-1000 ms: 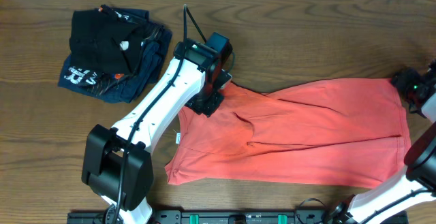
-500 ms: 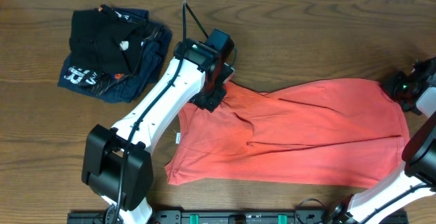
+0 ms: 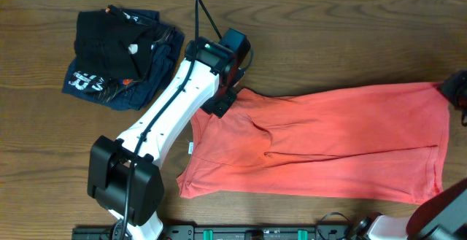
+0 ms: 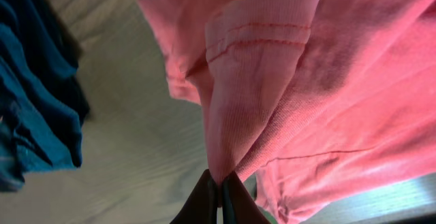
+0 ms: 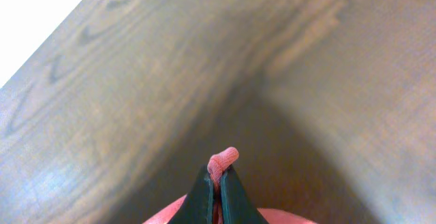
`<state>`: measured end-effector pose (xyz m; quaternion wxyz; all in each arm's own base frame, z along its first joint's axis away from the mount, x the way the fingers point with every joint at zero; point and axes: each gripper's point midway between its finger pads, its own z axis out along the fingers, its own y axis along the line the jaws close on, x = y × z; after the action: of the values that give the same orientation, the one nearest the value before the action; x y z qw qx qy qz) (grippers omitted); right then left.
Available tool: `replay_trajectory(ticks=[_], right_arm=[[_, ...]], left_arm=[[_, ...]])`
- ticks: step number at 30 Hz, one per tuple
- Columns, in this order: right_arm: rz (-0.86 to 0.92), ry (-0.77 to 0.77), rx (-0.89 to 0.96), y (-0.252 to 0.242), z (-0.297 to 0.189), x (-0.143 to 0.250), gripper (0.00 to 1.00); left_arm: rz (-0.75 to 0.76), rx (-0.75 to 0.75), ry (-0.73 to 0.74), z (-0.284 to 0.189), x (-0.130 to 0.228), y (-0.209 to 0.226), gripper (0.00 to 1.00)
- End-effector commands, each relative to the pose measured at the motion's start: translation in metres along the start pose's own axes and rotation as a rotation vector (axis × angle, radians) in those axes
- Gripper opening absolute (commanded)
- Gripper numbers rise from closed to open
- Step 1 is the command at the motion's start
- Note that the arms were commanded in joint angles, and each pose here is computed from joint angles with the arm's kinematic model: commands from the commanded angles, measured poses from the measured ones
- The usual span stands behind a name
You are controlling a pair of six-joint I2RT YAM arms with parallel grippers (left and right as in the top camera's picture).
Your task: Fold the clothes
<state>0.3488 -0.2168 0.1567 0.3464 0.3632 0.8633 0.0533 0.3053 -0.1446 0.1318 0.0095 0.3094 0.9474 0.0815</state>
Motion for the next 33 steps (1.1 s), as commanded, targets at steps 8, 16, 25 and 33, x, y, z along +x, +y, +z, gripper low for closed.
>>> replay_trajectory(ticks=[8,16,25,33], right_arm=[[0.125,0.129,0.356,-0.074,-0.029,0.039,0.01],[0.267,0.174,0.512,-0.117,-0.048,0.057,0.01],[0.291,0.316,0.568,-0.127,-0.053,0.089,0.04],[0.285,0.358,0.576,-0.127,-0.051,0.104,0.3]], left_arm=[[-0.057,0.125,0.129,-0.012,0.039,-0.021,0.06],[-0.074,0.22,0.219,-0.002,0.059,-0.04,0.06],[-0.071,0.219,0.265,0.014,0.07,-0.044,0.06],[-0.069,0.219,0.276,0.014,0.073,-0.044,0.06]])
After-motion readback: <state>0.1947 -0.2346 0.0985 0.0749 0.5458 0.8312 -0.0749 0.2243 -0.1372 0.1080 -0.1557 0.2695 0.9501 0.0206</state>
